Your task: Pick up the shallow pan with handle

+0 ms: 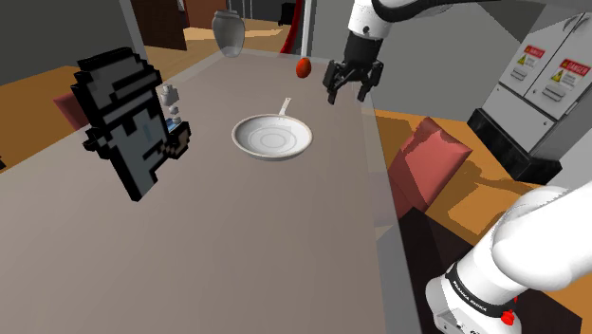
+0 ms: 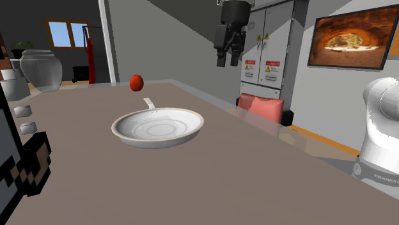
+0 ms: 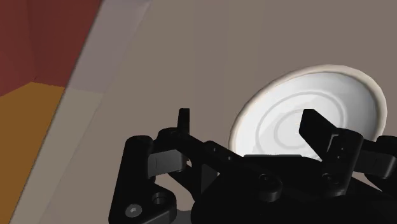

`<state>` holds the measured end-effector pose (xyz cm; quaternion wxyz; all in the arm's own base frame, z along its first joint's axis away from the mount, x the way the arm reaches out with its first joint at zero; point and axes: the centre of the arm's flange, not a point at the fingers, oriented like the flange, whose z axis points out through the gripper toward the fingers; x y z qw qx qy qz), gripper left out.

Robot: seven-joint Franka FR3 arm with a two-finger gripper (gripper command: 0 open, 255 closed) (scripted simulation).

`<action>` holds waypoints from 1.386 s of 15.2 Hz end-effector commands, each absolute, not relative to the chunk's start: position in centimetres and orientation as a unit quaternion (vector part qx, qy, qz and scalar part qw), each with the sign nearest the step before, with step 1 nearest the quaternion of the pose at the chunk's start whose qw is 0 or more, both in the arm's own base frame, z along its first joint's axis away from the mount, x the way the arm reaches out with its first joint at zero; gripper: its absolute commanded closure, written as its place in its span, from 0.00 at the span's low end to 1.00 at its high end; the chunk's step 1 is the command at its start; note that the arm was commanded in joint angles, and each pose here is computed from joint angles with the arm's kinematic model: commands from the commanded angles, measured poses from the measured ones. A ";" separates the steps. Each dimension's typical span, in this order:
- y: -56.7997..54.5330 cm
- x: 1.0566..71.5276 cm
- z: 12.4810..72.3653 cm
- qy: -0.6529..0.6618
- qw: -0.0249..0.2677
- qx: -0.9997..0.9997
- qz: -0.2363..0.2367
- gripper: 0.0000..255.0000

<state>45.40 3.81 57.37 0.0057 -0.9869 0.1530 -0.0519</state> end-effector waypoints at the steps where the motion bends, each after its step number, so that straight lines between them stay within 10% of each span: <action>1: 4.1 48.1 56.3 0.179 0.007 -0.983 -0.049 0.00; 21: 2.6 73.3 46.8 0.417 0.018 -0.909 -0.015 0.00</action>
